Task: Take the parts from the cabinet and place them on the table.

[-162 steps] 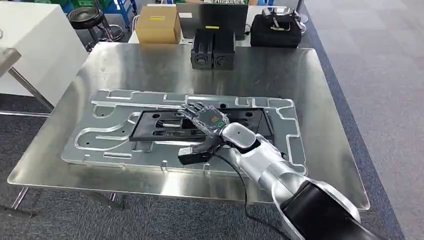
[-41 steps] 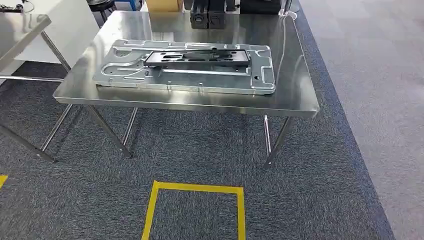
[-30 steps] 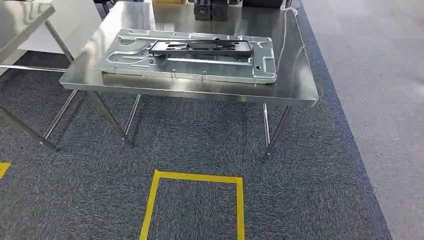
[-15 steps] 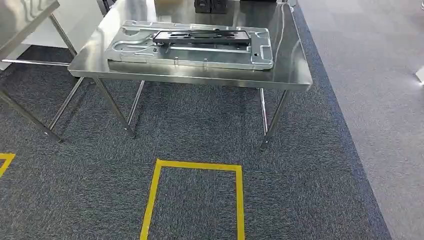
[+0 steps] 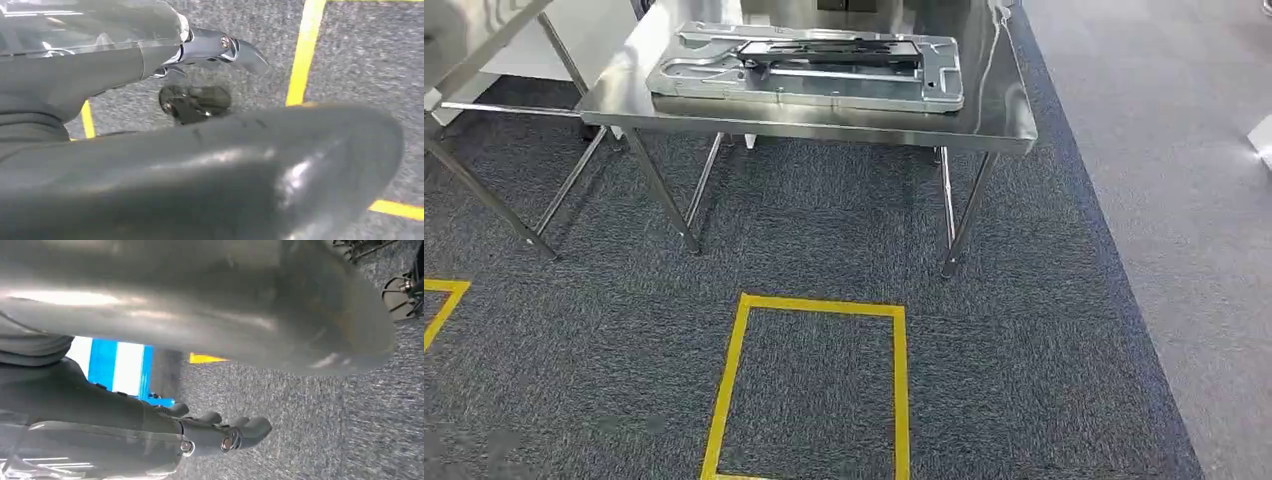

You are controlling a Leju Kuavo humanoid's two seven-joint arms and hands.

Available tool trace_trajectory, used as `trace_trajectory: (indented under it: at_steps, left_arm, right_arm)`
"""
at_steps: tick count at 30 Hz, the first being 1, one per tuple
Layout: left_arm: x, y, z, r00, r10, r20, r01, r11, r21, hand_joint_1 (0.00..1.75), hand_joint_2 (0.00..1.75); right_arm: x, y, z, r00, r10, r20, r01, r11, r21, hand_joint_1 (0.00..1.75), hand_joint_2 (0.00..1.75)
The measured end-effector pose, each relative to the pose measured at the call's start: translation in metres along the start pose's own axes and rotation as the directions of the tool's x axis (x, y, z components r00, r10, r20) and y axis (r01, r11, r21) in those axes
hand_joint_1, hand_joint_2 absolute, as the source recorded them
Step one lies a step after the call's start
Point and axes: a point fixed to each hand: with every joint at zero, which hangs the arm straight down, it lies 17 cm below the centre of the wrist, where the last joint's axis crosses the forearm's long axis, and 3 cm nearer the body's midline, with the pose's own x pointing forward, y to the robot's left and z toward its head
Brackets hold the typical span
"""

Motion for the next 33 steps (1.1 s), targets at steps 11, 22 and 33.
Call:
trace_trajectory:
  at_steps: [11, 22, 33]
  left_arm:
    - [-0.001, 0.000, 0.000, 1.000, -0.003, -0.002, 0.003, 1.000, 0.000, 0.00, 0.00]
    - [-0.005, 0.000, 0.002, 1.000, -0.007, -0.008, 0.007, 1.000, -0.001, 0.00, 0.00]
    - [-0.013, 0.013, -0.001, 0.997, -0.030, -0.077, 0.035, 0.998, 0.059, 0.00, 0.00]
  right_arm:
    - [-0.002, 0.000, 0.000, 1.000, 0.000, -0.004, 0.000, 1.000, -0.001, 0.00, 0.00]
    - [-0.001, 0.001, 0.000, 1.000, 0.000, -0.003, 0.000, 1.000, -0.001, 0.00, 0.00]
    - [0.011, 0.000, 0.001, 0.995, -0.091, 0.041, 0.091, 0.996, 0.012, 0.00, 0.00]
